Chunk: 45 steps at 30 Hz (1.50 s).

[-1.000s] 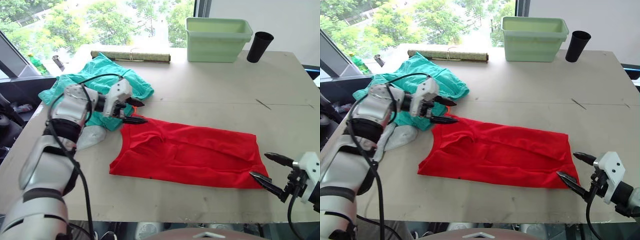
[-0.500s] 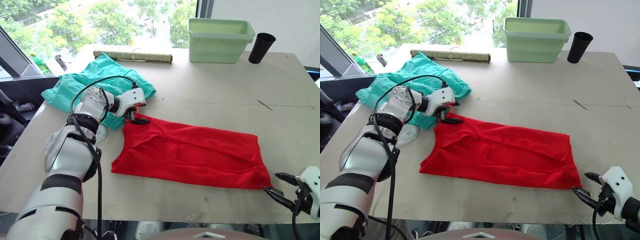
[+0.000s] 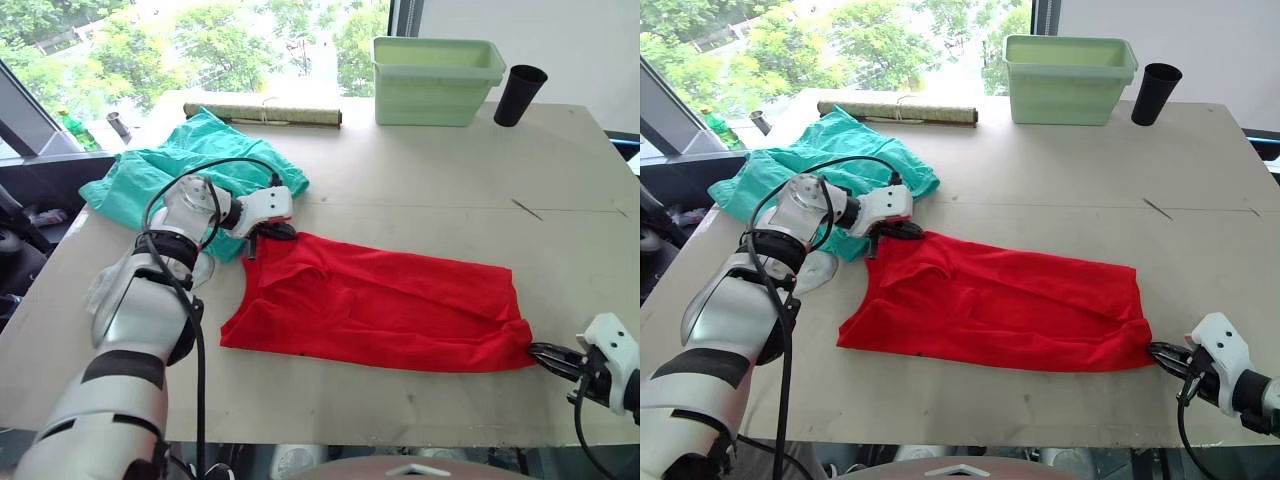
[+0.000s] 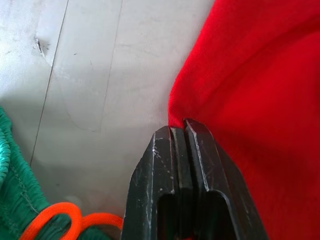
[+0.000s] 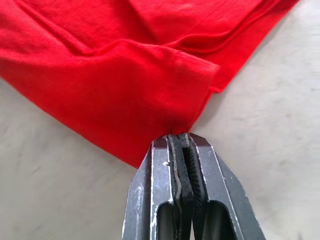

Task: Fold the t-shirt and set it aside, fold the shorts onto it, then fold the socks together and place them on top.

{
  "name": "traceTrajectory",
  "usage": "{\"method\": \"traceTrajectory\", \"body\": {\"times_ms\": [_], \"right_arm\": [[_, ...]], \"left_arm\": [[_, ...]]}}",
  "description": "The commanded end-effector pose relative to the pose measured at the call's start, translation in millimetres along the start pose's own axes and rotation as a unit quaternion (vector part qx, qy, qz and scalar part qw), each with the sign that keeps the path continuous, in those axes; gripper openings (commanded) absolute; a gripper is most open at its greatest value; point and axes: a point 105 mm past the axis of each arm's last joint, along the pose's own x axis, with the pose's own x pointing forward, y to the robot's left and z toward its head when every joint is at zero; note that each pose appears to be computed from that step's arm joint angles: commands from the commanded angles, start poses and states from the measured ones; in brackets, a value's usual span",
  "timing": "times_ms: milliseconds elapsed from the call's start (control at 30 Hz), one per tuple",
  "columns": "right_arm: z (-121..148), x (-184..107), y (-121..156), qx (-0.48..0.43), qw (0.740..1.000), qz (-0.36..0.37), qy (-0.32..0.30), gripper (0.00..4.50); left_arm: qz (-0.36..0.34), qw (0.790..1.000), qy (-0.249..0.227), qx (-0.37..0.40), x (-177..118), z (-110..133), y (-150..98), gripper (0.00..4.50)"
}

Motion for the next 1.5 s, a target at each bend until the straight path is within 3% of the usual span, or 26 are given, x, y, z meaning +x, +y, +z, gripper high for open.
{"method": "traceTrajectory", "body": {"times_ms": [33, 167, 400, 500, 600, 667, 900, 1000, 1100, 1200, 1333, 1500], "right_arm": [[6, 3, -18, -0.030, 0.999, -0.035, 0.005, 0.00], [26, 18, -35, -0.056, 0.997, -0.060, -0.003, 0.00], [58, 30, -49, -0.095, 0.993, -0.072, -0.026, 0.00], [80, 37, -52, -0.070, 0.993, -0.071, -0.061, 1.01], [101, 49, -50, -0.007, 0.992, -0.067, -0.104, 2.51], [101, 58, -45, 0.026, 0.994, -0.051, -0.097, 3.52], [76, 82, -47, 0.074, 0.995, -0.067, -0.018, 3.52], [85, 87, -50, 0.056, 0.995, -0.077, -0.031, 2.76], [104, 94, -51, 0.015, 0.997, -0.070, -0.035, 1.28], [114, 99, -56, -0.015, 0.997, -0.068, -0.020, 0.10], [125, 108, -75, -0.072, 0.994, -0.086, 0.009, 0.10], [155, 139, -89, -0.130, 0.988, -0.082, 0.012, 0.10]], "left_arm": [[-0.012, 1.000, 0.000, -0.008, -13, -9, -8, 0.14], [-0.002, 1.000, 0.004, -0.029, -24, -20, -20, 0.14], [0.005, 0.997, -0.007, -0.078, -33, -19, -52, 0.14], [0.015, 0.996, -0.006, -0.093, -33, -18, -59, 0.00], [0.018, 0.995, -0.006, -0.101, -32, -17, -62, 0.00], [0.018, 0.994, -0.007, -0.104, -32, -16, -64, 0.00], [0.028, 0.994, -0.001, -0.110, -35, -20, -61, 0.00], [0.029, 0.993, 0.000, -0.112, -37, -22, -61, 0.00], [0.038, 0.989, -0.011, -0.142, -33, -24, -70, 0.00], [0.028, 0.984, -0.024, -0.176, -25, -20, -93, 0.00], [0.019, 0.967, -0.061, -0.247, -21, -1, -118, 0.00], [0.024, 0.959, -0.050, -0.278, -16, 10, -143, 0.00]]}}
